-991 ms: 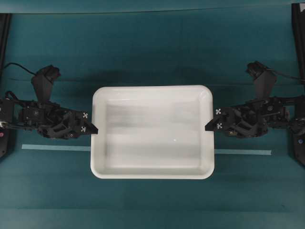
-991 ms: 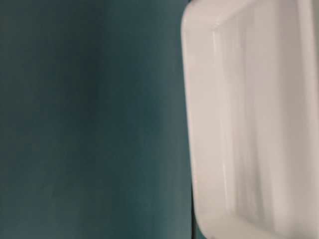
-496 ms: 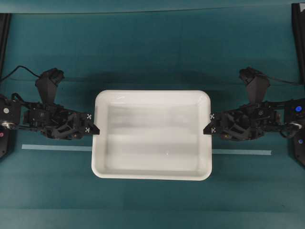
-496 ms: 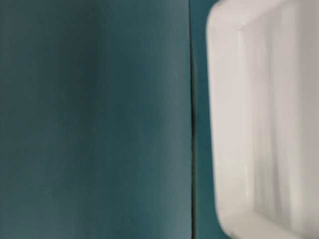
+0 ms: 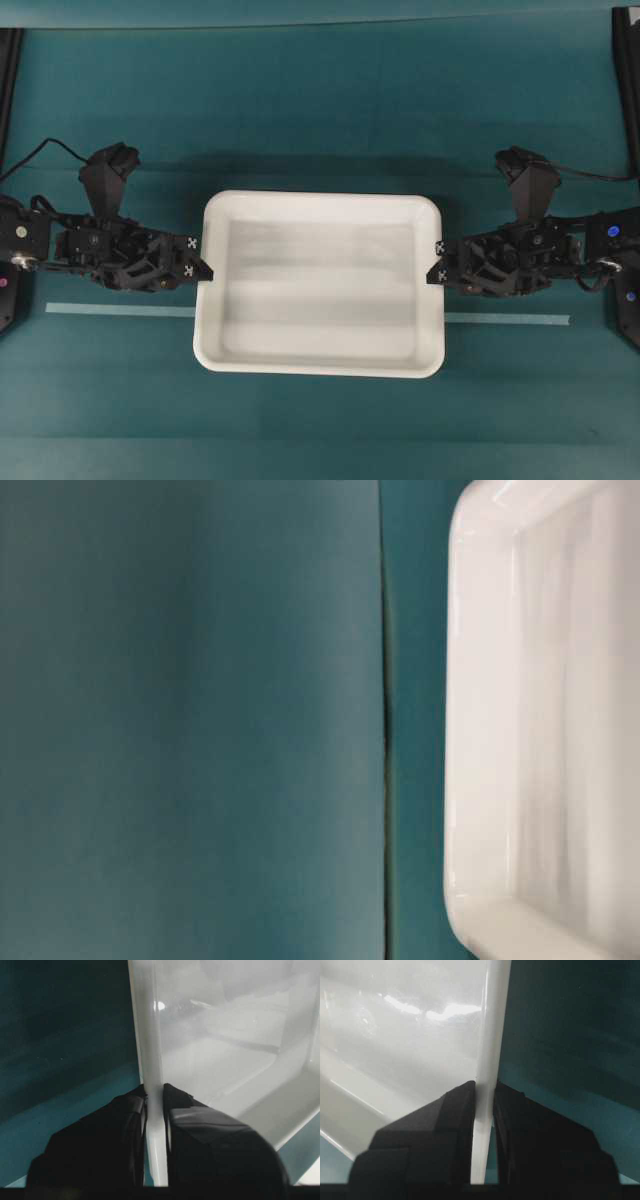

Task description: Lift the white case with both hands.

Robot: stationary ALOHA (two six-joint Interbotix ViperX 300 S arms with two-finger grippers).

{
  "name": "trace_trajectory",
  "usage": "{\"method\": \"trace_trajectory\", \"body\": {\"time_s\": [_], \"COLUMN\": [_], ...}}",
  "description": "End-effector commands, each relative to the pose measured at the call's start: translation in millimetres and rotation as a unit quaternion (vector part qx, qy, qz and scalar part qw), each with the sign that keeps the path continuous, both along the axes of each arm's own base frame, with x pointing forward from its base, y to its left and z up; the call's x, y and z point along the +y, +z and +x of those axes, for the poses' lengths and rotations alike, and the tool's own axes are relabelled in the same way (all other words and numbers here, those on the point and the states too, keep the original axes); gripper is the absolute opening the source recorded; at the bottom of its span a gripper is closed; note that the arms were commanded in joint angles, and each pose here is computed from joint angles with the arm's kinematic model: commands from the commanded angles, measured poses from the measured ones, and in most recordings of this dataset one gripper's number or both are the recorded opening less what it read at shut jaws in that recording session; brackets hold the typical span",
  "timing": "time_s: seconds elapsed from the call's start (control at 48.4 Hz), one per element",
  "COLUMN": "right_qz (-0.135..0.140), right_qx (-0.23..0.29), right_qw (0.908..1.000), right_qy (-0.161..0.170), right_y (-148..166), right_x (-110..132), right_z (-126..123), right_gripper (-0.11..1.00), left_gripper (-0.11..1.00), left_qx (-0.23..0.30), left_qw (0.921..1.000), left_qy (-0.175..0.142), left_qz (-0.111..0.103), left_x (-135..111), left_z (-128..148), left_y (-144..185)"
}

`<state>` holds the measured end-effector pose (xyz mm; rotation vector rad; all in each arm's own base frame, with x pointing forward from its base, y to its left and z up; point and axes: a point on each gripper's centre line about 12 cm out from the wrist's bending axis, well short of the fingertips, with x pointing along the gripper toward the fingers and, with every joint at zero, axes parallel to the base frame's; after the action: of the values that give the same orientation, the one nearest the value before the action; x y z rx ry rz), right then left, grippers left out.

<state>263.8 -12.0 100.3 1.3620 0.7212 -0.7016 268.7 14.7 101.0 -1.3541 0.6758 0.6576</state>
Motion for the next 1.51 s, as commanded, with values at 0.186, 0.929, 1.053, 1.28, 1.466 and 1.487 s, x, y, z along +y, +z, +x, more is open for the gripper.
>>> {"method": "trace_trajectory", "body": {"time_s": [0.186,0.929,1.053,1.28,1.466,1.487], "right_qz": [0.000,-0.003,-0.004,-0.033,-0.083,-0.089], "right_qx": [0.027,0.003,0.000,-0.028,-0.060,-0.064], "right_qw": [0.9996,1.0000,0.9999,0.9980,0.9912,0.9902], "right_qy": [0.002,0.008,0.013,0.046,0.084,0.086], "right_y": [-13,5,11,44,85,89], "right_x": [0,0,0,-1,-7,-7], "right_z": [-7,2,1,1,-5,-6], "right_gripper": [0.10,0.91,0.91,0.90,0.90,0.90], "left_gripper": [0.05,0.98,0.95,0.95,0.95,0.95], "left_qx": [0.043,0.010,-0.013,-0.084,-0.110,-0.113], "left_qw": [0.9991,0.9999,0.9998,0.9932,0.9845,0.9833], "left_qy": [-0.003,-0.008,-0.014,-0.055,-0.089,-0.093], "left_qz": [0.000,0.003,0.010,0.058,0.104,0.108], "left_x": [0,-2,-2,-1,-1,-1], "left_z": [-6,0,1,-3,-17,-18], "left_y": [-19,-2,10,58,92,96]}}
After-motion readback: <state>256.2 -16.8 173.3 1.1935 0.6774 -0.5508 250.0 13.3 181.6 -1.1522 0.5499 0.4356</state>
